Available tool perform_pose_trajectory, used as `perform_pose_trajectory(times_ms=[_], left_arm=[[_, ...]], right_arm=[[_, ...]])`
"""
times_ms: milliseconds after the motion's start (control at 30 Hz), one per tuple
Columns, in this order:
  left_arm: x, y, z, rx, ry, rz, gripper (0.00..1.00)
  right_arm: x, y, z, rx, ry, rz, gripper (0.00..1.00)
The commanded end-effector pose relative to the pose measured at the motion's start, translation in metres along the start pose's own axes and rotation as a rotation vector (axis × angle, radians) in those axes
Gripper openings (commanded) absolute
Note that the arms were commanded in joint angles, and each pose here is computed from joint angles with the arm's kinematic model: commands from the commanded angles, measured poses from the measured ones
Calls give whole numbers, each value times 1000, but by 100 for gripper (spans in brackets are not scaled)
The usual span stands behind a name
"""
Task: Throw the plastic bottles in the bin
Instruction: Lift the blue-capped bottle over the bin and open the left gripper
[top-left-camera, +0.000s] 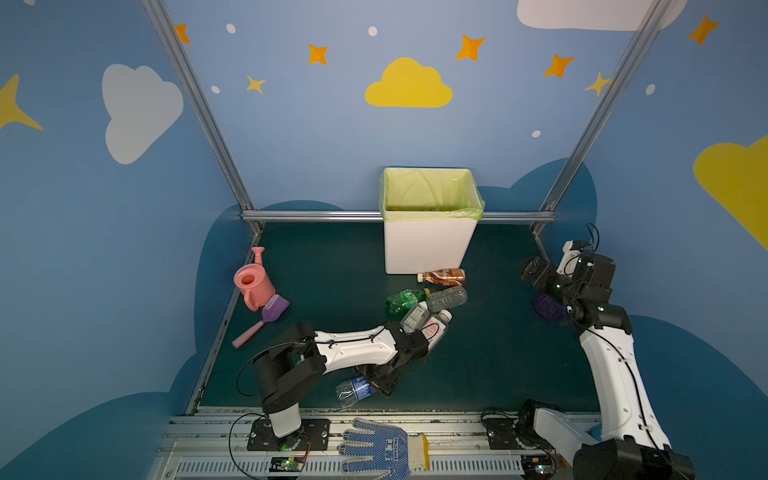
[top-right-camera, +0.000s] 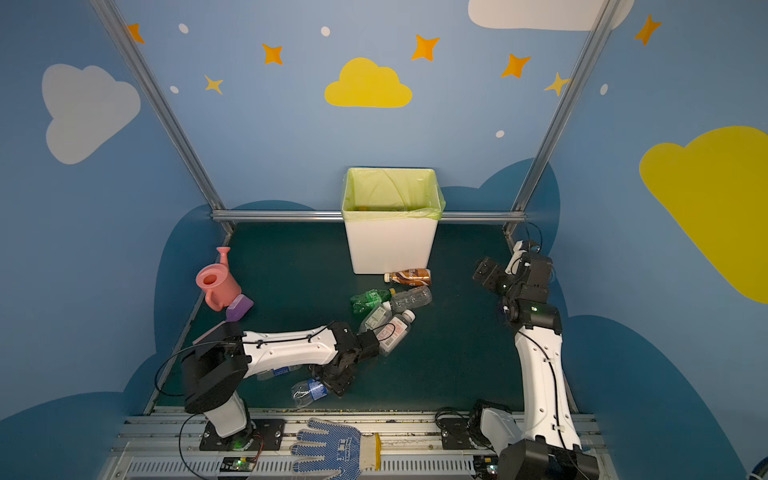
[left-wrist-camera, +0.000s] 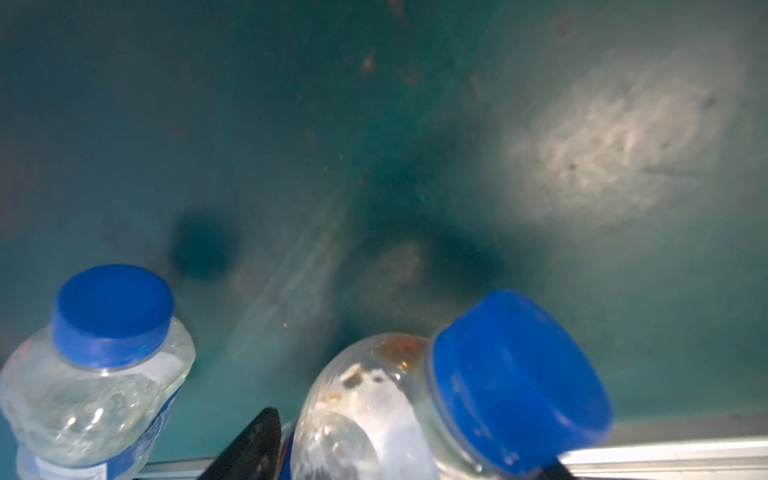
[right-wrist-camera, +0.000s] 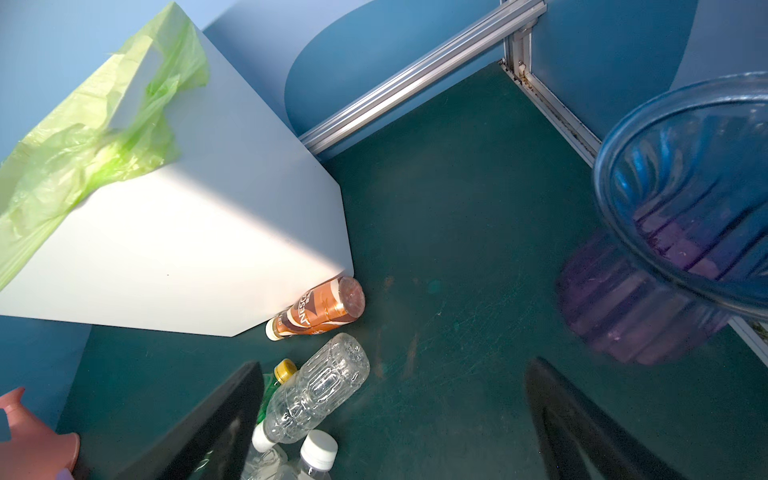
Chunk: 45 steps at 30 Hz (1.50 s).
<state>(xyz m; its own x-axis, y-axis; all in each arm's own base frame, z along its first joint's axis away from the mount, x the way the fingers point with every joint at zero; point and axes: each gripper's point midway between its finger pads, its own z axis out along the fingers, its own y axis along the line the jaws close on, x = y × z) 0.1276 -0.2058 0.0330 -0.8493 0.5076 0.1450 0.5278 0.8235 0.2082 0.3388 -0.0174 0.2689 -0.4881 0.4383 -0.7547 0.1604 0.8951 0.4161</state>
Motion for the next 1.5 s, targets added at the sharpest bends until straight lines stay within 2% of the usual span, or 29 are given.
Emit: perform_pose_trajectory(times_ms=[0,367,567,700,833,933,1067,1167,1233,1333,1467], left_arm=[[3,-2,9,-2,23,-11,74],[-12,-7,-3,42,-70,-36,48],[-29,6,-50,46,-235,-64,41],[-44,37,-108,52,-427,-137,38],[-58,102,-186,73,-714,-344,35],[-64,162,-270,86,-1052,-472,35],[-41,234,-397,69,-1532,-602,40],[-29,258,-466,81,-1762,-606,43],[-36,264,-496,99,-1843,-583,43],[-75,268,-514,163,-1891,-569,43],[-168,259,-516,382,-1871,-548,43]], right_arm=[[2,2,-6,-11,5,2,97],[5,-2,-5,-2,14,8,97],[6,-3,-6,1,14,3,97],[7,-2,-5,-4,24,-2,97],[5,2,-9,-27,3,-20,97],[2,3,-14,-34,-31,-34,97],[-3,-2,-23,-16,-58,-27,97],[-5,-6,-30,-5,-75,-20,97],[-4,-11,-35,4,-85,-12,97],[-2,-14,-39,6,-90,11,97],[3,-4,-38,-65,-77,63,97]])
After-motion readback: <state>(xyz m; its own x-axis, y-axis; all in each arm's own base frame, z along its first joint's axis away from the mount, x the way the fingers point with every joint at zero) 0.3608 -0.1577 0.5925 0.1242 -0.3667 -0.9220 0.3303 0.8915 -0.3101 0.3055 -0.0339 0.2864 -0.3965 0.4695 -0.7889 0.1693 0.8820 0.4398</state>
